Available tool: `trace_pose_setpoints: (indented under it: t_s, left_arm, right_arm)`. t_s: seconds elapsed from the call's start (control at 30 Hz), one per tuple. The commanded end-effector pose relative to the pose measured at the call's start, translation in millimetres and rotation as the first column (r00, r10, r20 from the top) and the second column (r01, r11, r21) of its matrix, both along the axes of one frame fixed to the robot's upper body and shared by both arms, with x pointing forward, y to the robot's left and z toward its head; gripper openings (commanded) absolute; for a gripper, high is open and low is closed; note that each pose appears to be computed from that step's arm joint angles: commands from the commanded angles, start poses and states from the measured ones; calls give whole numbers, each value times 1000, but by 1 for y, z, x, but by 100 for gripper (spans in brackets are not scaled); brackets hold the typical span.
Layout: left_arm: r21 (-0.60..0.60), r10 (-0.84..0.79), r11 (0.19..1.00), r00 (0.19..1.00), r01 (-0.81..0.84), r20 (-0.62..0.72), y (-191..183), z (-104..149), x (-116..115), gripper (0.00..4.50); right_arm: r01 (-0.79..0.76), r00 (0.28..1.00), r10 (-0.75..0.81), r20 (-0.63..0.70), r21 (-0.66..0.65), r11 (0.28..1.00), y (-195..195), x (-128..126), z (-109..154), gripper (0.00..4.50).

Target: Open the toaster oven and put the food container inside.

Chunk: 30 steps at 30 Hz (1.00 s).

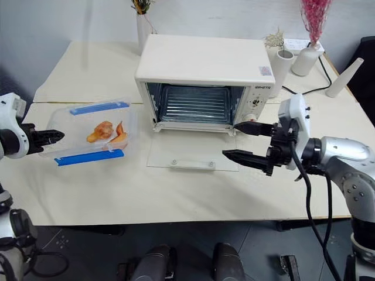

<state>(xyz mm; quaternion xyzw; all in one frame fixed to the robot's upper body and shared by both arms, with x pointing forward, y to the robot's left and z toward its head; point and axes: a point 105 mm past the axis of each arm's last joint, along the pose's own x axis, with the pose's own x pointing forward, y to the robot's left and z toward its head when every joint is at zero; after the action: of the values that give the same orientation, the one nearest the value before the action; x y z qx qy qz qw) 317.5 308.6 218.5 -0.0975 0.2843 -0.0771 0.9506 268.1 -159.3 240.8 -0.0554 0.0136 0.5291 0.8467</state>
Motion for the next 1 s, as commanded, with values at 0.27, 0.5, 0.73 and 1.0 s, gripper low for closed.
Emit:
trace_pose_setpoints:
  t_s: [0.27, 0.5, 0.73, 1.0]
  left_arm:
    - [14, -412, 911, 910, 411, 45, -90, 18, 5, 8]
    - [76, -448, 892, 894, 445, 18, -138, 7, 26, 8]
    - [133, -466, 880, 884, 457, 47, -183, 11, 41, 8]
    - [181, -410, 900, 911, 397, 39, -200, 5, 56, 8]
  right_arm:
    - [64, 997, -64, 52, 2, 998, -9, -19, 11, 450]
    - [115, 992, -115, 55, 5, 993, -14, -26, 11, 450]
    - [165, 984, -166, 66, 21, 986, -19, -31, 8, 450]
    - [208, 975, -210, 73, 31, 978, -26, -32, 4, 450]
